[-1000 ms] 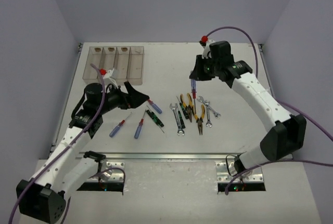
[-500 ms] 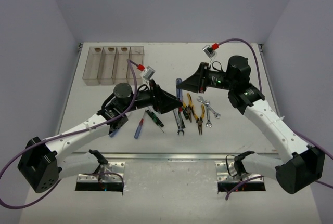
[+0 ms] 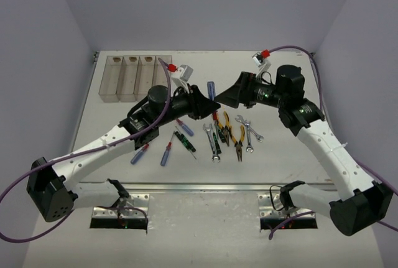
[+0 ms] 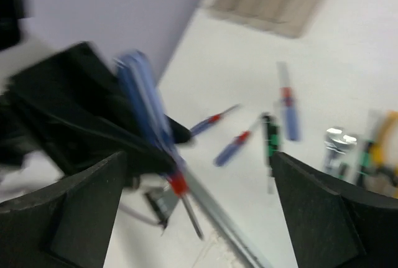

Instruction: Sort the tools into containers

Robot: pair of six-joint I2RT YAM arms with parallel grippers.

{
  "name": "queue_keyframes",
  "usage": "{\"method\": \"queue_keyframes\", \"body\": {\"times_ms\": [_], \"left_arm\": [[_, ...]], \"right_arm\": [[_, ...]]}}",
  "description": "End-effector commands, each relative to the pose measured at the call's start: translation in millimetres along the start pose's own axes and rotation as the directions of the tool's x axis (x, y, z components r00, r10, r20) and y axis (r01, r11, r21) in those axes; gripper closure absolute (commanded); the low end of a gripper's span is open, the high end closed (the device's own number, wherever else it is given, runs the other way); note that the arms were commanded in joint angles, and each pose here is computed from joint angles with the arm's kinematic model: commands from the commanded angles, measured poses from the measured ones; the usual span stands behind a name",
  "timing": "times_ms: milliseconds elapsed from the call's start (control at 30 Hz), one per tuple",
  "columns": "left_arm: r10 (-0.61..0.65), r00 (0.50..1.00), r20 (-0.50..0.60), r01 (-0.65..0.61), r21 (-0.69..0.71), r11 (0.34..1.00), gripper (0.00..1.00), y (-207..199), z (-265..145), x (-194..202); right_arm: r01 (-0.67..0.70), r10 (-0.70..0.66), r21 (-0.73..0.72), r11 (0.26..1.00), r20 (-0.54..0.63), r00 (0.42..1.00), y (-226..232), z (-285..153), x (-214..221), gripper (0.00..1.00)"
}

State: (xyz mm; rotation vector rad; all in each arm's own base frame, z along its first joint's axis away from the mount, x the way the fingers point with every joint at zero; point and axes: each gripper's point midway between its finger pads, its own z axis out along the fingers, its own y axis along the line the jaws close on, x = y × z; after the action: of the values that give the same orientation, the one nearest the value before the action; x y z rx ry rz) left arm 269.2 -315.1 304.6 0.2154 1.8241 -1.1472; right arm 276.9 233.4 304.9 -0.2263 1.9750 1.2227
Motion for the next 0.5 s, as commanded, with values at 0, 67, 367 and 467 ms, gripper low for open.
{"method": "queue_keyframes", "body": {"times_ms": [0, 67, 367, 467], "left_arm": [[0.043, 0.988, 0.146, 0.065, -0.659, 0.750, 1.00, 147.6, -32.4, -78.1], [0.108, 0.982, 0.157, 0.052, -0.766, 0.641, 1.00, 190.2, -35.7, -112.1], [0.366, 0.916, -0.166, -0.172, -0.985, -0.017, 1.00, 376.3, -80.2, -260.4], [0.454, 0.872, -0.185, -0.136, -0.981, -0.138, 1.00, 416.5, -107.5, -288.0]], "right_arm": [[-0.049, -0.116, 0.651, 0.758, 0.209, 0.971, -109.3, -94.5, -33.3, 0.01], [-0.077, -0.141, 0.716, 0.694, 0.240, 0.961, -127.3, -116.9, -24.4, 0.01], [0.030, -0.110, 0.764, 0.644, 0.054, 0.992, -160.0, -129.6, 46.4, 0.01], [0.041, -0.080, 0.696, 0.717, 0.024, 0.997, -153.9, -119.5, 68.7, 0.01]]}}
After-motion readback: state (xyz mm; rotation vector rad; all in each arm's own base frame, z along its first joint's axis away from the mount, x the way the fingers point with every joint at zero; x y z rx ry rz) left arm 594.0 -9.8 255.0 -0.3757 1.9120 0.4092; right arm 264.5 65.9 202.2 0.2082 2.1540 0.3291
